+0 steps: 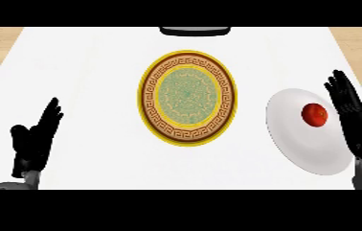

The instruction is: Pick the tomato from the plate and place it in the plate

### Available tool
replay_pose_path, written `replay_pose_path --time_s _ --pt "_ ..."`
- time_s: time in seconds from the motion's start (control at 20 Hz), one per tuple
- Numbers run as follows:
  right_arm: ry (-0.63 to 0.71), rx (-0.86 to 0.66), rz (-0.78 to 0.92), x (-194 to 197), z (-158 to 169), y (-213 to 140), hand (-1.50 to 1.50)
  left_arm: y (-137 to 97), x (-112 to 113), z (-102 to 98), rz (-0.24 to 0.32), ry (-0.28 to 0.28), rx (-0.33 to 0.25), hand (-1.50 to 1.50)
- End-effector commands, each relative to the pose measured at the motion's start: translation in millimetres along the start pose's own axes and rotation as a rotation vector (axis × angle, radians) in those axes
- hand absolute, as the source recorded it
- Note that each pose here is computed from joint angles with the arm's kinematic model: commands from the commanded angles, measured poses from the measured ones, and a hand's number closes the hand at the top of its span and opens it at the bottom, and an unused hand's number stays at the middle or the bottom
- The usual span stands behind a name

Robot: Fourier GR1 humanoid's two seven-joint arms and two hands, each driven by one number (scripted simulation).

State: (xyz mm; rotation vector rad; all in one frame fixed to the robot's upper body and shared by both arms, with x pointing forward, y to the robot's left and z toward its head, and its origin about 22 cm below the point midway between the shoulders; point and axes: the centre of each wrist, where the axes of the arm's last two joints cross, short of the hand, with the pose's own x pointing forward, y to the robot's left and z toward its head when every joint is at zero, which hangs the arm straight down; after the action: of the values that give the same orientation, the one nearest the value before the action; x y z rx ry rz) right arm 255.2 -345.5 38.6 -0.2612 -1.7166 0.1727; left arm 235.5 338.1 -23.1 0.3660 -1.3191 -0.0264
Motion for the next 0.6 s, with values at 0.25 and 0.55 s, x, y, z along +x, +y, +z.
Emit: replay_pose_path --time_s 0.25,0.55 --pt "-0.246 0.458 -0.571 22 -26 43 1.5 -30 31 -11 0.022 -0.225 -0.153 0.0" --pt "-0.393 0.002 -0.478 -40 -1 1 -1.5 -31 8 -1 0.061 -0.2 -0.193 0.0"
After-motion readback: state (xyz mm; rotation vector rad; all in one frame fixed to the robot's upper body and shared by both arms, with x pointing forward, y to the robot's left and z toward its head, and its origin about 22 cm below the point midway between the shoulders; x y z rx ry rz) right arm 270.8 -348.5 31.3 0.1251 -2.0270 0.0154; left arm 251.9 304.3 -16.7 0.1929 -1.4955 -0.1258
